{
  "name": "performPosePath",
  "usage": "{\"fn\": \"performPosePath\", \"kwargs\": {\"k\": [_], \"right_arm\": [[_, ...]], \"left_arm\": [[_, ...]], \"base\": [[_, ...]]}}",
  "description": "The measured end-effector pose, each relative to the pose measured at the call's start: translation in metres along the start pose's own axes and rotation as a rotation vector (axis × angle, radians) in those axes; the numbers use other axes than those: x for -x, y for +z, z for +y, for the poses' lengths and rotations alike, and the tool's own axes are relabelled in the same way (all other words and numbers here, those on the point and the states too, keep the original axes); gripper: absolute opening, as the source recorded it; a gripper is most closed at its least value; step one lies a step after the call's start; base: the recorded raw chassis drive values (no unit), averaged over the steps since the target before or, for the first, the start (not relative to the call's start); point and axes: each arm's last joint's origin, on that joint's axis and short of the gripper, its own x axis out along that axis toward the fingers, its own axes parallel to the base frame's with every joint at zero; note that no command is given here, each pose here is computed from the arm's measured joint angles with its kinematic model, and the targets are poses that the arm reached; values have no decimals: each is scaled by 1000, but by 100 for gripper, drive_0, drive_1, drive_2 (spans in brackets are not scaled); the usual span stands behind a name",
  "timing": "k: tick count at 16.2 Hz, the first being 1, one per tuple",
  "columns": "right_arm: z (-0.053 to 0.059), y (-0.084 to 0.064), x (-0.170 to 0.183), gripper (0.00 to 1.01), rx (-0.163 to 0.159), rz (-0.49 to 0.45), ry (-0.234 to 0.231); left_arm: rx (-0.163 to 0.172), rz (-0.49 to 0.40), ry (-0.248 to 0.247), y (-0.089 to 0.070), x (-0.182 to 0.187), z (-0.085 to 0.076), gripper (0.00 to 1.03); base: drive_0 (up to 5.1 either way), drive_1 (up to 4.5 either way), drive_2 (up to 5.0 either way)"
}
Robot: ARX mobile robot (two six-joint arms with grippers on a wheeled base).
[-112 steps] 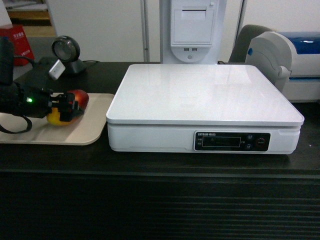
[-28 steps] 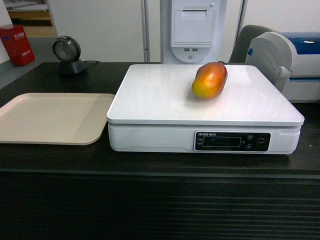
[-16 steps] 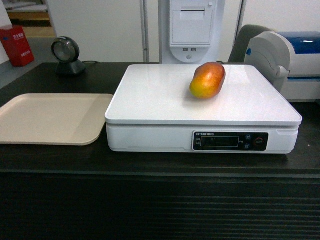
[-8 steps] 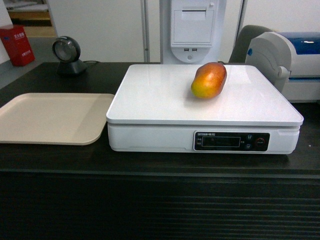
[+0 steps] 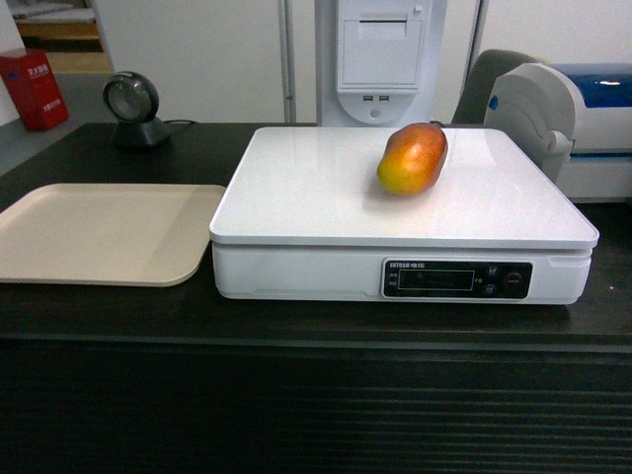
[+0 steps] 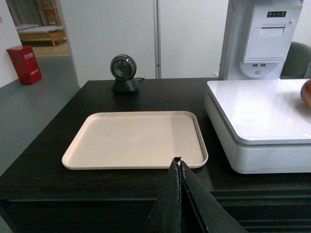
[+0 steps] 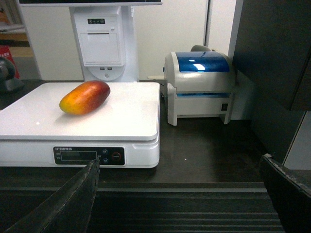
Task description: Place dark red mango on scale at checkout
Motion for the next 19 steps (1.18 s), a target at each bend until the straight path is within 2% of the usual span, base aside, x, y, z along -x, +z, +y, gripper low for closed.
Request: {"fn": "performPosePath", "kwargs": {"k": [13, 15, 16, 19], "right_arm": [[0, 0, 0, 98, 0, 0, 0], [0, 0, 0, 98, 0, 0, 0], [0, 0, 0, 98, 0, 0, 0], [0, 0, 0, 98, 0, 0, 0]], "left_arm": [[0, -5, -1, 1, 16, 0, 2], [0, 48, -4, -6, 24, 0, 2], [0, -8, -1, -1, 27, 0, 2], [0, 5, -1, -2, 27, 0, 2]], "base": [[0, 0, 0], [0, 0, 0], [0, 0, 0], [0, 0, 0]]}}
